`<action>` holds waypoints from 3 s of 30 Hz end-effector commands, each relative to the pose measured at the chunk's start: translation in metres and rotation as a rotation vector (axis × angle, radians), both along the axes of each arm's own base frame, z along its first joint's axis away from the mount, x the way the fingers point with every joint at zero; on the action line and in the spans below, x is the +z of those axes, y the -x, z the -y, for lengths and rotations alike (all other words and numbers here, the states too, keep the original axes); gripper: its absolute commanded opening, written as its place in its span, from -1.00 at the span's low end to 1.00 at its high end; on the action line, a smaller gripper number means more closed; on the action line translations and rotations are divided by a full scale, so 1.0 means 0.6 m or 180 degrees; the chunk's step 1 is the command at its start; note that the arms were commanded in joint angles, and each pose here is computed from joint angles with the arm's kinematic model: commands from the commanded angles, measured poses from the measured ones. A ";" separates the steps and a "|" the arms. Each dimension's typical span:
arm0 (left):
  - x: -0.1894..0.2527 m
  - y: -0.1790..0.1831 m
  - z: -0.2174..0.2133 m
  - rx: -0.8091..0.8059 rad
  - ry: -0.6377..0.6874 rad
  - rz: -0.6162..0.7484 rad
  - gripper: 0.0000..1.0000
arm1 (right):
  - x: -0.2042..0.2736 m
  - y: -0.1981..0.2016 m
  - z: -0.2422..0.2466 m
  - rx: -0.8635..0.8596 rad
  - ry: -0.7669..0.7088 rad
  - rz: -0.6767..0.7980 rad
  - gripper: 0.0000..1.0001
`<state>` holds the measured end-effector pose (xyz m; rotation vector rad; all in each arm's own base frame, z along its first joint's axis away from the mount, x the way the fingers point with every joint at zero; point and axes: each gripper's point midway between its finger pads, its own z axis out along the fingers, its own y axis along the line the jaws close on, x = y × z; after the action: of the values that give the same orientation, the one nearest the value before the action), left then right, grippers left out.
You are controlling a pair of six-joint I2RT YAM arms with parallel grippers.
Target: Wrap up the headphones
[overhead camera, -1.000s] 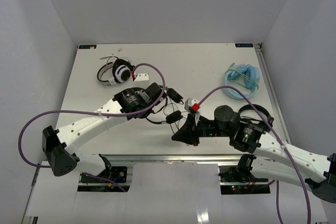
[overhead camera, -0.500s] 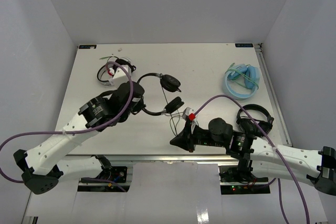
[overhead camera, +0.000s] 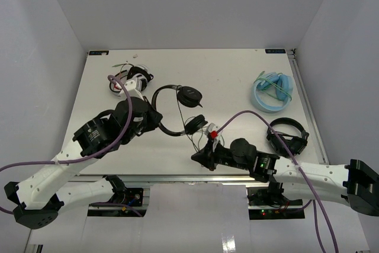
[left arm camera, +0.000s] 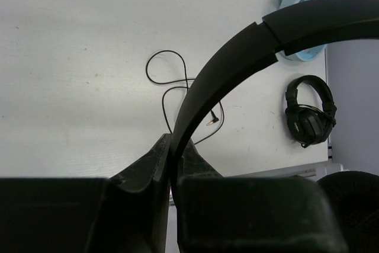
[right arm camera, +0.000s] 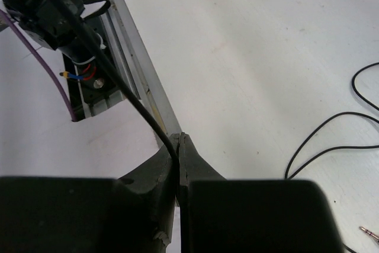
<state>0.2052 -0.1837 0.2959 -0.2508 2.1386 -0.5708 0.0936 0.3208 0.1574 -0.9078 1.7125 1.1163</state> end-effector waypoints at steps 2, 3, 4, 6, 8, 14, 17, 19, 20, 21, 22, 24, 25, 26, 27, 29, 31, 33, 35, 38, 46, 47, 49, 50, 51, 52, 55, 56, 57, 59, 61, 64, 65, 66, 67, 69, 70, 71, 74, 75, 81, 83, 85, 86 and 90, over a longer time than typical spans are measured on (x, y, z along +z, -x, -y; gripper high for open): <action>0.039 0.008 0.014 -0.0141 0.0345 0.0141 -1.00 | 0.008 -0.037 -0.009 -0.0305 -0.0138 0.0237 -0.85; 0.039 0.009 0.013 -0.0149 0.0340 0.0137 -1.00 | 0.003 -0.046 -0.006 -0.0405 -0.0104 0.0255 -0.85; 0.039 0.012 0.013 -0.0179 0.0346 0.0129 -1.00 | 0.000 -0.053 -0.003 -0.0482 -0.0082 0.0272 -0.85; 0.036 0.020 0.017 -0.0287 0.0327 0.0110 -1.00 | -0.005 -0.069 0.003 -0.0645 -0.0046 0.0343 -0.85; 0.032 0.029 0.022 -0.0436 0.0281 0.0088 -1.00 | -0.007 -0.086 0.011 -0.0827 -0.0008 0.0432 -0.85; 0.007 0.052 0.023 -0.0806 -0.0030 -0.0056 -1.00 | 0.009 -0.127 0.042 -0.1300 0.0059 0.0682 -0.85; -0.008 0.084 0.054 -0.1404 -0.0043 -0.0104 -1.00 | 0.027 -0.144 0.062 -0.1492 0.0100 0.0820 -0.85; -0.024 0.097 0.062 -0.1661 -0.0116 -0.0146 -1.00 | 0.043 -0.162 0.074 -0.1657 0.0112 0.0868 -0.85; -0.030 0.104 0.064 -0.1756 -0.0137 -0.0179 -1.00 | 0.055 -0.169 0.077 -0.1707 0.0099 0.0886 -0.85; -0.037 0.111 0.063 -0.1834 -0.0175 -0.0214 -1.00 | 0.066 -0.174 0.079 -0.1742 0.0096 0.0908 -0.85; -0.043 0.118 0.061 -0.1911 -0.0211 -0.0249 -1.00 | 0.077 -0.179 0.081 -0.1777 0.0094 0.0930 -0.85; -0.050 0.124 0.058 -0.1994 -0.0277 -0.0264 -1.00 | 0.099 -0.192 0.085 -0.1875 0.0122 0.0989 -0.85; -0.053 0.127 0.058 -0.2050 -0.0301 -0.0267 -1.00 | 0.109 -0.198 0.087 -0.1939 0.0128 0.1009 -0.85; -0.056 0.128 0.058 -0.2080 -0.0328 -0.0267 -1.00 | 0.111 -0.201 0.089 -0.1962 0.0149 0.1034 -0.85; -0.061 0.133 0.060 -0.2166 -0.0338 -0.0294 -1.00 | 0.128 -0.206 0.087 -0.1984 0.0129 0.1081 -0.85; -0.076 0.135 0.058 -0.2204 -0.0438 -0.0382 -1.00 | 0.140 -0.214 0.085 -0.2041 0.0158 0.1142 -0.85; -0.093 0.134 0.053 -0.2215 -0.0563 -0.0457 -1.00 | 0.153 -0.225 0.090 -0.2165 0.0177 0.1192 -0.85; -0.106 0.132 0.048 -0.2191 -0.0659 -0.0517 -1.00 | 0.164 -0.235 0.092 -0.2211 0.0237 0.1293 -0.85; -0.114 0.131 0.046 -0.2188 -0.0707 -0.0543 -1.00 | 0.173 -0.244 0.094 -0.2253 0.0286 0.1363 -0.85; -0.117 0.131 0.043 -0.2195 -0.0733 -0.0536 -1.00 | 0.184 -0.256 0.100 -0.2347 0.0310 0.1409 -0.85; -0.120 0.133 0.046 -0.2257 -0.0757 -0.0559 -1.00 | 0.204 -0.273 0.126 -0.2469 0.0209 0.1417 -0.77; -0.120 0.132 0.048 -0.2266 -0.0754 -0.0559 -1.00 | 0.202 -0.274 0.128 -0.2472 0.0197 0.1402 -0.75; -0.125 0.133 0.051 -0.2293 -0.0770 -0.0592 -1.00 | 0.205 -0.277 0.131 -0.2471 0.0131 0.1361 -0.74; -0.129 0.132 0.051 -0.2298 -0.0784 -0.0614 -1.00 | 0.204 -0.278 0.132 -0.2463 0.0116 0.1357 -0.76; -0.132 0.132 0.052 -0.2303 -0.0797 -0.0632 -1.00 | 0.204 -0.279 0.132 -0.2456 0.0100 0.1354 -0.78; -0.133 0.131 0.052 -0.2305 -0.0807 -0.0636 -1.00 | 0.205 -0.281 0.131 -0.2448 0.0079 0.1354 -0.81; -0.134 0.126 0.053 -0.2281 -0.0848 -0.0634 -1.00 | 0.209 -0.287 0.125 -0.2355 0.0036 0.1354 -0.85; -0.134 0.123 0.052 -0.2263 -0.0869 -0.0628 -1.00 | 0.212 -0.288 0.123 -0.2322 0.0019 0.1356 -0.85; -0.135 0.117 0.048 -0.2204 -0.0923 -0.0626 -1.00 | 0.214 -0.287 0.121 -0.2270 0.0011 0.1366 -0.85; -0.136 0.103 0.043 -0.2078 -0.1036 -0.0625 -1.00 | 0.218 -0.280 0.112 -0.2108 0.0009 0.1380 -0.85; -0.142 0.079 0.024 -0.1810 -0.1291 -0.0625 -1.00 | 0.223 -0.271 0.109 -0.1993 0.0069 0.1343 -0.85; -0.149 0.045 -0.005 -0.1458 -0.1701 -0.0613 -1.00 | 0.228 -0.258 0.113 -0.1870 0.0228 0.1255 -0.85; -0.154 0.037 -0.012 -0.1382 -0.1820 -0.0630 -1.00 | 0.231 -0.253 0.114 -0.1831 0.0263 0.1233 -0.85; -0.156 0.028 -0.018 -0.1306 -0.1926 -0.0638 -1.00 | 0.227 -0.249 0.116 -0.1791 0.0322 0.1193 -0.85; -0.158 0.021 -0.023 -0.1231 -0.2022 -0.0642 -1.00 | 0.224 -0.245 0.117 -0.1753 0.0369 0.1152 -0.85; -0.162 0.010 -0.028 -0.1119 -0.2149 -0.0678 -1.00 | 0.236 -0.235 0.113 -0.1649 0.0387 0.1092 -0.85; -0.158 0.006 -0.030 -0.1081 -0.2173 -0.0647 -1.00 | 0.237 -0.230 0.112 -0.1584 0.0417 0.1070 -0.85; -0.158 -0.002 -0.034 -0.0981 -0.2248 -0.0641 -1.00 | 0.225 -0.218 0.106 -0.1428 0.0507 0.0997 -0.85; -0.155 -0.016 -0.046 -0.0734 -0.2368 -0.0627 -1.00 | 0.228 -0.191 0.090 -0.1100 0.0494 0.0874 -0.85; -0.153 -0.022 -0.052 -0.0647 -0.2427 -0.0612 -1.00 | 0.225 -0.184 0.089 -0.1043 0.0491 0.0821 -0.85; -0.140 -0.037 -0.091 -0.0059 -0.2696 -0.0563 -1.00 | 0.219 -0.118 0.061 -0.0333 0.0308 0.0654 -0.85; -0.139 -0.040 -0.100 0.0074 -0.2810 -0.0555 -1.00 | 0.219 -0.104 0.054 -0.0173 0.0267 0.0609 -0.85; -0.135 -0.042 -0.107 0.0191 -0.2890 -0.0534 -1.00 | 0.222 -0.094 0.047 -0.0051 0.0221 0.0587 -0.85; -0.134 -0.043 -0.109 0.0250 -0.2915 -0.0526 -1.00 | 0.225 -0.092 0.043 -0.0013 0.0183 0.0587 -0.85; -0.134 -0.047 -0.104 0.0353 -0.2909 -0.0469 -1.00 | 0.233 -0.084 0.026 0.0139 0.0068 0.0556 -0.85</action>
<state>0.2248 -0.1357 0.1964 0.2123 2.3833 0.4329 0.1582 0.2887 0.2600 -1.0093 1.7071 0.8643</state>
